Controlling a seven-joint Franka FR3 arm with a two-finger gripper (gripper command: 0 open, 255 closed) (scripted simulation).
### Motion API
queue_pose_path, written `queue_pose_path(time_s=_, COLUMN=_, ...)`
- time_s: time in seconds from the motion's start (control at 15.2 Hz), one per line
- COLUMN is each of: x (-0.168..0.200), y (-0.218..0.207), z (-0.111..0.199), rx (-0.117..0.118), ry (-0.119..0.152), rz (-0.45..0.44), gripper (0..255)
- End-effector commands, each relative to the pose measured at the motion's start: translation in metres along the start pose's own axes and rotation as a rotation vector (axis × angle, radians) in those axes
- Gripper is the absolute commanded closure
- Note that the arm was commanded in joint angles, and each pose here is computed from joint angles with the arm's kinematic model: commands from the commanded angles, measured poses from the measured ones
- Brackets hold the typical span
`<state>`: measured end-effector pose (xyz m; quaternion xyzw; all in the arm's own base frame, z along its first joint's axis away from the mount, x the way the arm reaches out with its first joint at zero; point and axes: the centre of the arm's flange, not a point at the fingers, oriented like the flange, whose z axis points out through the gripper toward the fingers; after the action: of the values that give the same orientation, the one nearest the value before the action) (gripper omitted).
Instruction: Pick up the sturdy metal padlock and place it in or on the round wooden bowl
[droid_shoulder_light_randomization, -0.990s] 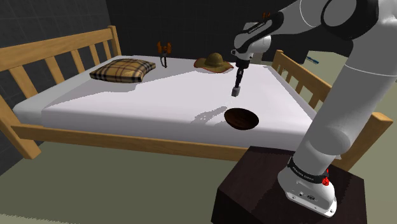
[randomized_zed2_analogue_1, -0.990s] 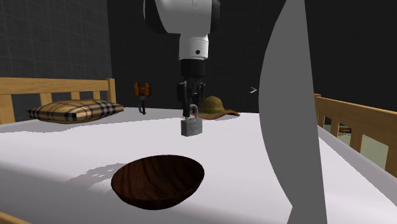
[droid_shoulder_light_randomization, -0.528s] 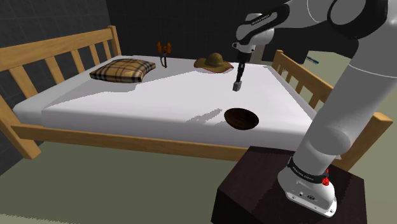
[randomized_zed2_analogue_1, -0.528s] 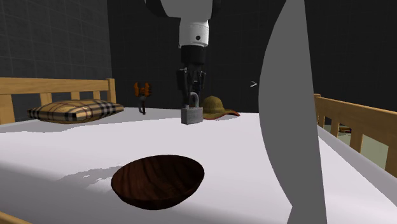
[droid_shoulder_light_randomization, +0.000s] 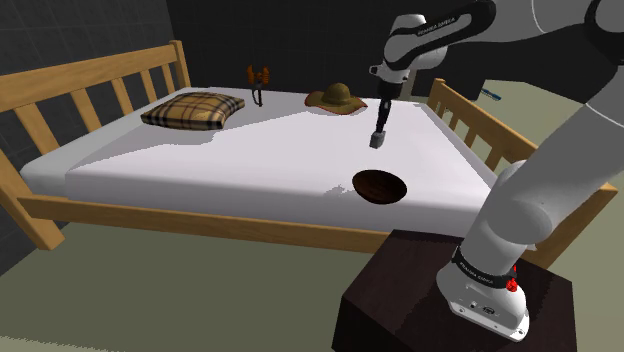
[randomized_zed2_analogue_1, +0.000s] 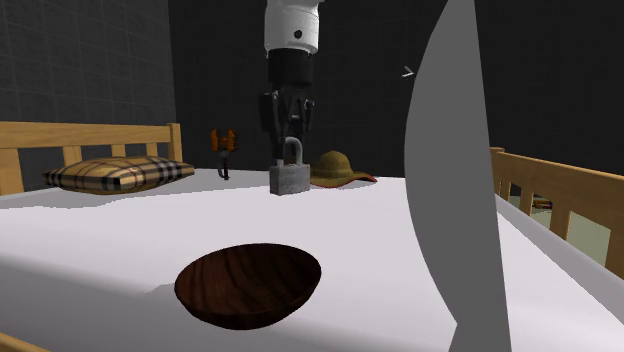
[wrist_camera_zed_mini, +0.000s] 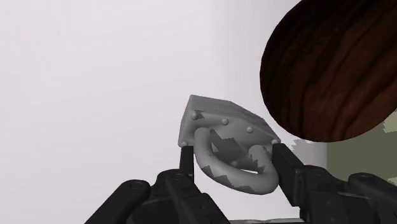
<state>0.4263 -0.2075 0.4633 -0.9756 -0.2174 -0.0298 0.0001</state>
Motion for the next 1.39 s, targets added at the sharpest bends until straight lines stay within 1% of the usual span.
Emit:
queue_pose_path(time_s=0.0, x=-0.005, y=-0.028, z=-0.002, rx=-0.002, ry=0.000, rz=0.000, gripper=255)
queue_pose_path(time_s=0.59, x=-0.032, y=-0.146, z=-0.017, rx=-0.002, ry=0.000, rz=0.000, gripper=255)
queue_pose_path(time_s=0.66, x=-0.027, y=-0.130, z=-0.014, rx=-0.001, ry=0.001, rz=-0.001, gripper=255)
queue_pose_path(time_s=0.73, x=-0.027, y=-0.130, z=-0.014, rx=-0.001, ry=0.001, rz=-0.001, gripper=0)
queue_pose_path(time_s=1.32, x=-0.055, y=-0.179, z=0.103, rx=-0.258, ry=-0.045, rz=0.114, gripper=0)
